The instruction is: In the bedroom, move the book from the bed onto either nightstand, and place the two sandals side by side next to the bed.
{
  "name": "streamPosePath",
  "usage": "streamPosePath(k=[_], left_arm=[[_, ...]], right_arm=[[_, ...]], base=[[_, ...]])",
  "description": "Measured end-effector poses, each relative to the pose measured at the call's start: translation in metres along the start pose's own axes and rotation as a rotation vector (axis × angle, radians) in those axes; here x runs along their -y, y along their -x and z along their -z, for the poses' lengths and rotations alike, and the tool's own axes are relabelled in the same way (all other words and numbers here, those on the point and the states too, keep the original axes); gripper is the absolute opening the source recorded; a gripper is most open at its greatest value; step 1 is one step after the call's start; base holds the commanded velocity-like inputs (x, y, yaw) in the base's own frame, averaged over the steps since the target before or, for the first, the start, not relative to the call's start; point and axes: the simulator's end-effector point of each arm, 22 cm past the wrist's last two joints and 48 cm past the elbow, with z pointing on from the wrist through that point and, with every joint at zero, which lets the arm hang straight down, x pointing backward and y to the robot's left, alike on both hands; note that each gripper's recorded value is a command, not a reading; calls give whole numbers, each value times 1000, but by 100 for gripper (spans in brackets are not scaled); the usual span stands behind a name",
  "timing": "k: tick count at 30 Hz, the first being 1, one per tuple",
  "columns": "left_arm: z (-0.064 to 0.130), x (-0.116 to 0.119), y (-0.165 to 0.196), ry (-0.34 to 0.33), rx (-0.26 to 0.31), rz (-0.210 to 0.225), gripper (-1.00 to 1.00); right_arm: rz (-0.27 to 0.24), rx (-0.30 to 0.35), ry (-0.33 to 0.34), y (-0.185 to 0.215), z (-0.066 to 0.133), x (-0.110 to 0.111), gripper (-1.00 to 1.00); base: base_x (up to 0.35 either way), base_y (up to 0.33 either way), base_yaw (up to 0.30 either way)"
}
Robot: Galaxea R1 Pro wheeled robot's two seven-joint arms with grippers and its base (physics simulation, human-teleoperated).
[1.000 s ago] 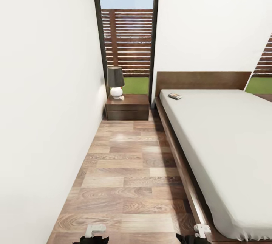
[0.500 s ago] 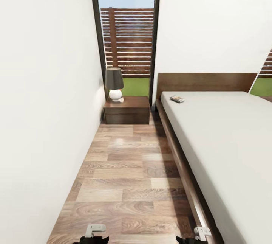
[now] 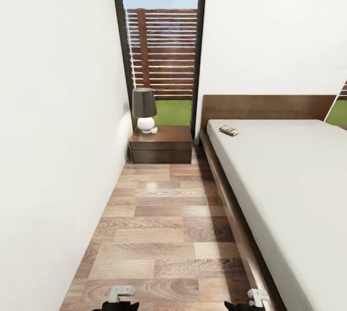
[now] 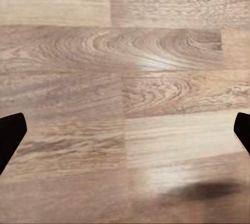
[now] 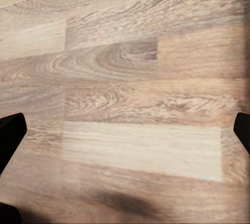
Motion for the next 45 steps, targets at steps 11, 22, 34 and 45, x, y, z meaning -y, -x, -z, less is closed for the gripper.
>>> streamPosePath(k=[11,22,34,45], left_arm=[[0,0,0,0,0,0,100],[0,0,1,0,2,1,100],[0,0,1,0,2,1,100],[0,0,1,0,2,1,100]], right_arm=[[0,0,0,0,0,0,100],[0,0,0,0,0,0,100],[0,0,0,0,0,0,100],[0,0,0,0,0,0,100]], base=[[323,0,0],[321,80,0],[318,98,0],[318,83,0]])
